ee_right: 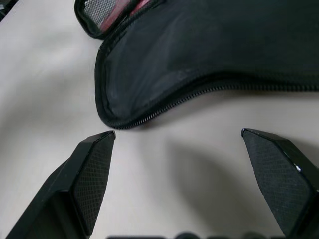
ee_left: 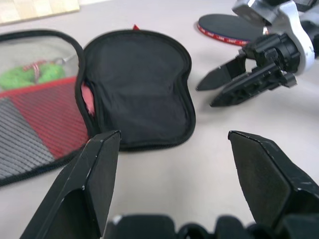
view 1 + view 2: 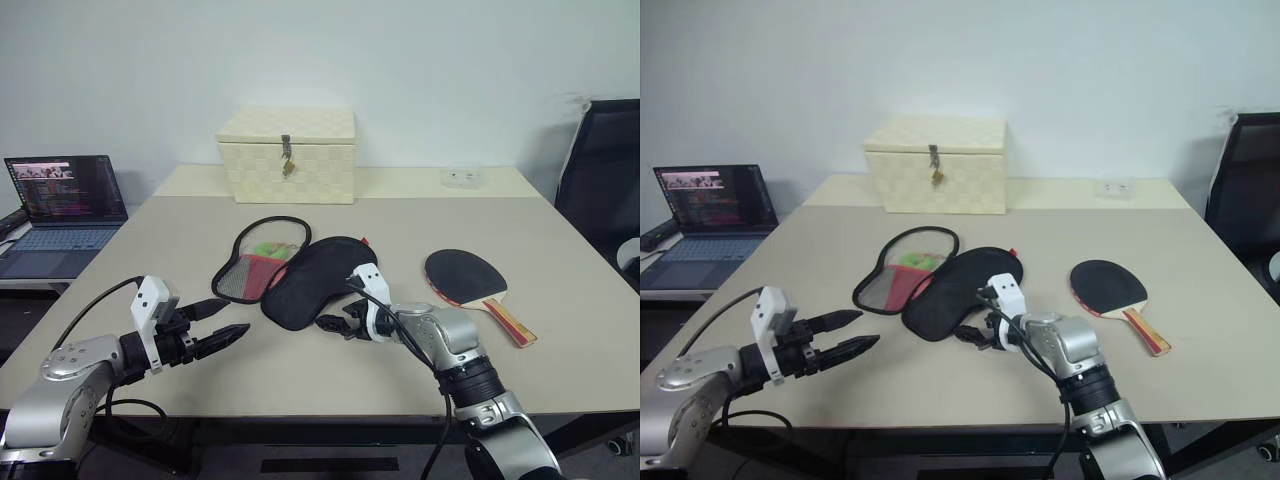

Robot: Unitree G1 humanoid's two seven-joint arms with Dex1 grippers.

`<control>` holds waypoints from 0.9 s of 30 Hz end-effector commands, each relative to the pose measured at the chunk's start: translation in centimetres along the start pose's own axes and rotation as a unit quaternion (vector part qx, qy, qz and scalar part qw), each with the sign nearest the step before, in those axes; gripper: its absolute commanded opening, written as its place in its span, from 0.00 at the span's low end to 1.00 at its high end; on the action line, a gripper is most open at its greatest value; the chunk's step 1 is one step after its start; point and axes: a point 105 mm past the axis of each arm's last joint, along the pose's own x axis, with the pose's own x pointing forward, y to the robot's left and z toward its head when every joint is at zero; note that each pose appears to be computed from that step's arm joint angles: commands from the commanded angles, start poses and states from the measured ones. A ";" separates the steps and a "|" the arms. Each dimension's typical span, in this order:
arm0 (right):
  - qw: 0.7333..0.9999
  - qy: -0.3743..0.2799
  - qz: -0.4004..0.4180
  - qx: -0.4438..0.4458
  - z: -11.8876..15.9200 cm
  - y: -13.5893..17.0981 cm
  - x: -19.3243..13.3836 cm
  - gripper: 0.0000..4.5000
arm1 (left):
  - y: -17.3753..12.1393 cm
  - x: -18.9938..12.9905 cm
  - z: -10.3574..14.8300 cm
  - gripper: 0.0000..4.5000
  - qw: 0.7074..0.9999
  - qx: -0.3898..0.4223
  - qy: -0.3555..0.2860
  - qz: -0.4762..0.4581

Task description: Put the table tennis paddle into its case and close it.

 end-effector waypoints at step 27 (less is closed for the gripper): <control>0.997 -0.010 0.046 0.057 1.9 5.5 4.5 0.01 | -0.9 0.6 1.1 0.84 1.000 0.023 -0.010 -0.004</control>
